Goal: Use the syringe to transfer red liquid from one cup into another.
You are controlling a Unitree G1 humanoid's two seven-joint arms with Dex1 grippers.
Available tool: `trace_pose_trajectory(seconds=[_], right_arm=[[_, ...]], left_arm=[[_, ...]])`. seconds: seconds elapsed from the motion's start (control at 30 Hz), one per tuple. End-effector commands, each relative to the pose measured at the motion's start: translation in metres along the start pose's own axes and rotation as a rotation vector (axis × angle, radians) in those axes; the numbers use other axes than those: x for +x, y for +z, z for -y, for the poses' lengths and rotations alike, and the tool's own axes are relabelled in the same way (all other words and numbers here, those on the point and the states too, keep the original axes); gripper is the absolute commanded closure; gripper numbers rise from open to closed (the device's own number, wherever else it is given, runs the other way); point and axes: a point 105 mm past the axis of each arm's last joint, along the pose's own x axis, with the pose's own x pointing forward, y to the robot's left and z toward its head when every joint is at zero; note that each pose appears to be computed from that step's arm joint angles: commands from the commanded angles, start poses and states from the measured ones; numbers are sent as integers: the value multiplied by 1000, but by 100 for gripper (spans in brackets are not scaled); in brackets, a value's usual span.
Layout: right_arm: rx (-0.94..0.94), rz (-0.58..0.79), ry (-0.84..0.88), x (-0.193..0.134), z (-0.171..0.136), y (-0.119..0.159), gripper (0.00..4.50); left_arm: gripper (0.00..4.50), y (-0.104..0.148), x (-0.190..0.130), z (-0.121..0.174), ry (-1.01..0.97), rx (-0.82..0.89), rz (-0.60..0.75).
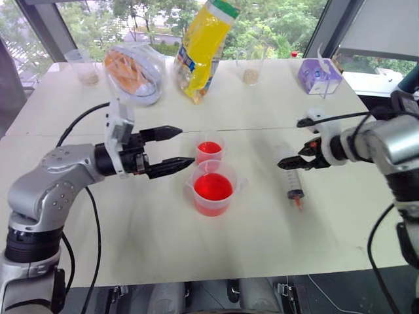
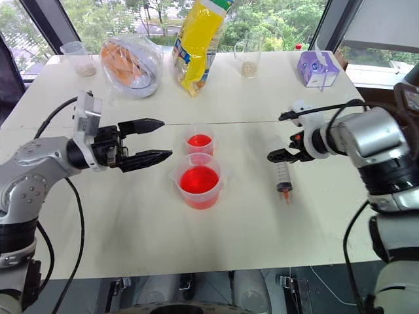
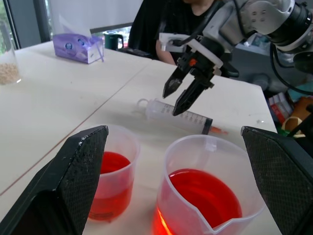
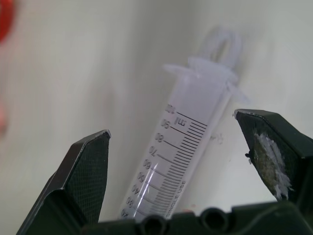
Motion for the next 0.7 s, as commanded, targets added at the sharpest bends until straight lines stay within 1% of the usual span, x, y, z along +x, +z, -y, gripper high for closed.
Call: trace_pose_trajectory(seconds=[0.03,0.2,0.23,0.3,0.33,0.4,0.43,0.47,0.6,0.63,0.7], right_arm=[[-2,-9,-39,3,7,8,4],[-33,-46,-29,14,3,9,4],[-37,-53,-27,16,3,8,28],[-42,-66,-20,19,1,7,92],[-47,-71,-19,21,1,6,136],[-55,-82,-13,23,-2,5,248],[-59,-86,-9,23,-4,4,292],[-61,-89,-6,23,-5,4,314],[-56,-68,-6,14,-7,9,314],[-51,-44,-15,9,-6,14,314],[-57,58,-13,-11,-7,32,314]], left_arm=[[0,7,-1,7,10,51,26],[0,7,-4,9,43,49,34],[0,7,-5,9,48,50,32],[0,6,-6,9,57,51,32],[0,6,-7,9,60,51,31],[0,6,-8,10,63,51,31],[0,6,-8,9,65,52,31],[0,6,-7,9,67,54,32],[0,9,-10,6,72,59,33],[0,10,-10,5,73,62,31],[0,13,-11,3,74,65,33]])
